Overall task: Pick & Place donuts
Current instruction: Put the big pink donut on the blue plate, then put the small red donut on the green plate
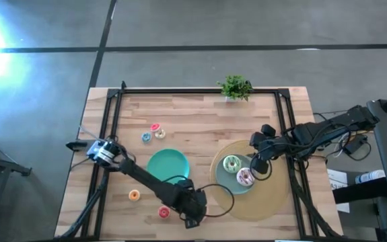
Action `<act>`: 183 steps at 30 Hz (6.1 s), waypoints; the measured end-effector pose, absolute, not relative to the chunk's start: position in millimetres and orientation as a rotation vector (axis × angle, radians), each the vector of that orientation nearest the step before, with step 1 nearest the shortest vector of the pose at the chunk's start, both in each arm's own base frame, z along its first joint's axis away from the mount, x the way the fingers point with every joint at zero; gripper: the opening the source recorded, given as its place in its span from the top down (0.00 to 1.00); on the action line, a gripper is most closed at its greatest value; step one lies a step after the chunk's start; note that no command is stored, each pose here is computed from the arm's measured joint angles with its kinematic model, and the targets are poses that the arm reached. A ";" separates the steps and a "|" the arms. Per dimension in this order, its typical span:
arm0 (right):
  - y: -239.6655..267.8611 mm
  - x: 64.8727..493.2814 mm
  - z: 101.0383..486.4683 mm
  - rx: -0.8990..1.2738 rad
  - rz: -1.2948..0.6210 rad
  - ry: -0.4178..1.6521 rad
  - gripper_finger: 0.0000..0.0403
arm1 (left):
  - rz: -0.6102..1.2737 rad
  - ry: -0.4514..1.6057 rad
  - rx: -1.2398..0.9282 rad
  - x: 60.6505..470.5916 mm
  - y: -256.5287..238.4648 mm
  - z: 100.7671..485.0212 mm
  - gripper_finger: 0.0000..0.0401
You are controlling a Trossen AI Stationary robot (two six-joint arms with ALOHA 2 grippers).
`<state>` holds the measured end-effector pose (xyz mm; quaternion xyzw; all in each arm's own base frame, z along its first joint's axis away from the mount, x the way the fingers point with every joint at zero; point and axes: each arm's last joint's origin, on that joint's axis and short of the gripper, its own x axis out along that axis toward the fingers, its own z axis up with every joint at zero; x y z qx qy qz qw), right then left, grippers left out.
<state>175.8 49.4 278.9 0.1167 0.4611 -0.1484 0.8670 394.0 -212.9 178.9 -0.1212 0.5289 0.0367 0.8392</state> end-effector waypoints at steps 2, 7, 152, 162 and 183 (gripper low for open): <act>49.4 175.8 278.5 0.244 -0.312 0.966 0.46 | 0.085 1.111 -0.262 395.8 -210.5 179.5 0.52; 49.3 175.5 276.7 0.238 -0.312 0.972 0.46 | 0.097 1.114 -0.280 396.9 -202.8 170.2 0.52; 45.5 143.8 279.2 0.523 -0.608 0.701 0.46 | 0.792 1.176 -0.488 280.8 55.0 230.4 1.00; 45.4 143.8 279.0 0.477 -0.591 0.713 0.46 | 0.656 1.240 -0.458 280.2 -62.4 216.7 1.00; 43.0 144.4 279.1 0.418 -0.596 0.711 0.46 | 0.693 1.446 -0.554 277.0 -80.6 201.4 0.72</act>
